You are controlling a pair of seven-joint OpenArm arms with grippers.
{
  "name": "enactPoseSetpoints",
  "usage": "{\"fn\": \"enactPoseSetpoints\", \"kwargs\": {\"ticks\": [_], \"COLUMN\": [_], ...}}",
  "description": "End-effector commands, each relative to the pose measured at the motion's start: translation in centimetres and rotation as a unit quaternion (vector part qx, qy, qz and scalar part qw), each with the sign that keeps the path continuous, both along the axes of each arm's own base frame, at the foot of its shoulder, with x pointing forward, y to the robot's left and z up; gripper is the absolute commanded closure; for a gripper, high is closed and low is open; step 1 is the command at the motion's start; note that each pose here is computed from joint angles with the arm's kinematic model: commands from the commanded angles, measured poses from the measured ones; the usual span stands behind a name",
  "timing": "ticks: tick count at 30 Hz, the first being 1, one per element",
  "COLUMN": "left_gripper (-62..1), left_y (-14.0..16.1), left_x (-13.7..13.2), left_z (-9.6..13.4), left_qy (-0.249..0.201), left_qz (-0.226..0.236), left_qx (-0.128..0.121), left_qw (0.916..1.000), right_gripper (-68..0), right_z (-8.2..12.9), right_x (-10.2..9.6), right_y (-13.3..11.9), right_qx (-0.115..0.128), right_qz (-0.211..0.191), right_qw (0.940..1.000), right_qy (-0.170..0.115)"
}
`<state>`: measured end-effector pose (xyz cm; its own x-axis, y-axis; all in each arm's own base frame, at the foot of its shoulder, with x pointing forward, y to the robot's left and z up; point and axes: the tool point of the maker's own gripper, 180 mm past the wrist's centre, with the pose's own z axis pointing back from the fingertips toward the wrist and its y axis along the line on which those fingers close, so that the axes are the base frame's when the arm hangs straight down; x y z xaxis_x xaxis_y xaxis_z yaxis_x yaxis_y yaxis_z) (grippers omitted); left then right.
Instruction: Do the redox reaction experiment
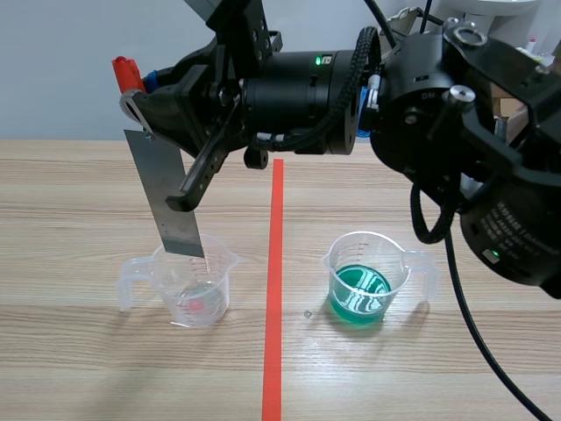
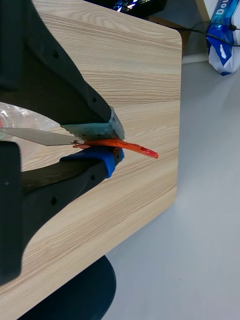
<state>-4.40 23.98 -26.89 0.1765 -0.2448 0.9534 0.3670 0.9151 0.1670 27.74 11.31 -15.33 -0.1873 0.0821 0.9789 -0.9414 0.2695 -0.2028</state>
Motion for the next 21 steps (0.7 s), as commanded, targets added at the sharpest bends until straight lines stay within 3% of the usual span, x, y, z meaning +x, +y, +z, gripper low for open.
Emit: {"fn": "enactPoseSetpoints", "kwargs": {"ticks": [1, 14, 21], "left_gripper": [-59.5, -59.5, -59.5], "left_y": [0.1, 0.1, 0.1], "left_x": [0.2, 0.3, 0.3], "left_z": [1.1, 1.1, 1.1], "left_qy": [-0.028, -0.029, -0.029], "left_qz": [0.001, 0.001, 0.001], "left_qx": [-0.004, -0.004, -0.004], "left_qw": [0.9996, 0.9996, 0.9996], "right_gripper": [-0.6, -0.7, -0.7], "right_z": [1.5, 1.1, 0.2], "right_x": [-0.1, -0.1, -0.1], "right_y": [0.1, 0.1, 0.4], "right_qx": [0.019, 0.011, 0.016], "right_qz": [0.005, 0.003, 0.008], "right_qw": [0.9997, 0.9998, 0.9998], "right_qy": [-0.013, -0.017, -0.005]}}
